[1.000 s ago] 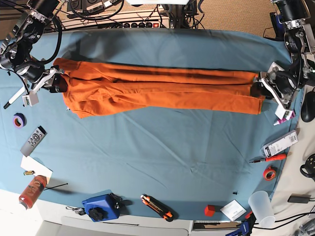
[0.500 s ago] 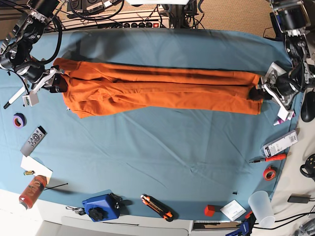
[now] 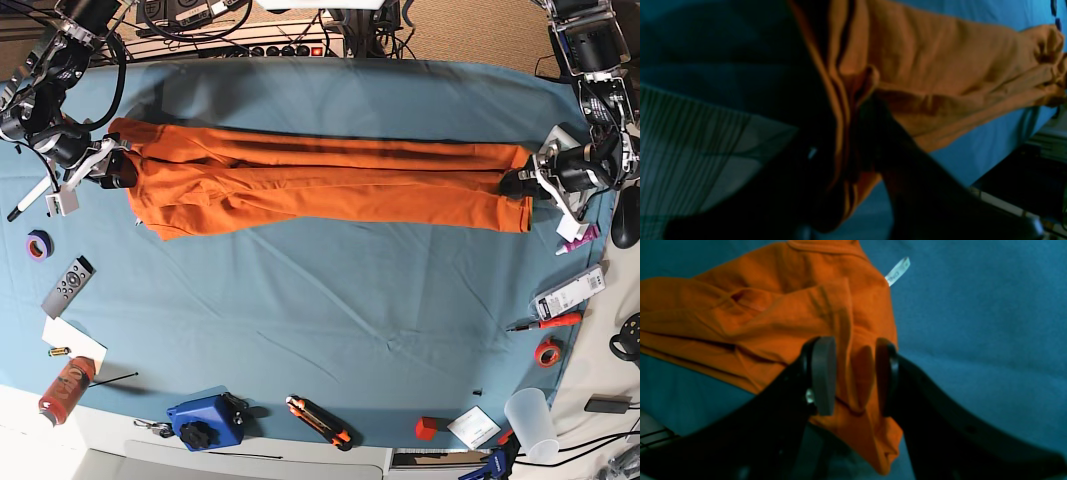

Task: Layout the t-shirt on the table in an organized manner, then fold the t-shirt properly
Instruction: 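Smooth the folded strip by pulling its ends apart with both grippers, then fold the strip end with the left gripper toward the right gripper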

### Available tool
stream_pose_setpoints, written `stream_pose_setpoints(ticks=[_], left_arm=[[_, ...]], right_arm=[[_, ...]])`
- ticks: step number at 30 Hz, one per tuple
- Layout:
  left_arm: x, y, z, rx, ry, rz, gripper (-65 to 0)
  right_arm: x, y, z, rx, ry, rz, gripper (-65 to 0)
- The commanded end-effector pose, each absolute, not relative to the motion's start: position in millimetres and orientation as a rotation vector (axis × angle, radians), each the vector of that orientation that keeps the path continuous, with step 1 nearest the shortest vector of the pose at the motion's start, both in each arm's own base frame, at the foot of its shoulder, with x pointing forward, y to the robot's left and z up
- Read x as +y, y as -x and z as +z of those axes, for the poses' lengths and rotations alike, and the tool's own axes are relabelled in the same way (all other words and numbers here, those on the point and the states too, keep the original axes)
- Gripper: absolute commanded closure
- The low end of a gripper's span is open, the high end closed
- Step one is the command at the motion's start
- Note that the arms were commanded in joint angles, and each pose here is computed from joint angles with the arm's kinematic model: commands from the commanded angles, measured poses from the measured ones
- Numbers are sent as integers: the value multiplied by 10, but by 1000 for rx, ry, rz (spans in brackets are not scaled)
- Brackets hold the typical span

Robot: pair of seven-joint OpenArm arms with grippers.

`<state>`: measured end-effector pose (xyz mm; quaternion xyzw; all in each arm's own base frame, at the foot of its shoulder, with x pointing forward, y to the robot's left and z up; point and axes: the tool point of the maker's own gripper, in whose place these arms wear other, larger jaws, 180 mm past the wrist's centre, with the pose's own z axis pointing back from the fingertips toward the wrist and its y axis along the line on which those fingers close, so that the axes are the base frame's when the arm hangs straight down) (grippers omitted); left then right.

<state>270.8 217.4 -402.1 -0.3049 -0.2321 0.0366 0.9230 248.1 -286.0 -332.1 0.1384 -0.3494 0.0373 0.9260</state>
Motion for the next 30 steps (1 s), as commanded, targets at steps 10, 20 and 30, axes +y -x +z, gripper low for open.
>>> stream_pose_setpoints(ticks=[10, 20, 30], left_arm=[[2579, -2886, -3470, -655, 497, 53, 0], [1782, -2608, -3036, -756, 256, -347, 0], [800, -2650, -3050, -803, 236, -452, 0]], right_arm=[[-2903, -2572, -3164, -776, -272, 90, -203], [-2892, -2583, -3162, -786, -275, 86, -203], [-2892, -2614, -3132, -809, -277, 83, -203]])
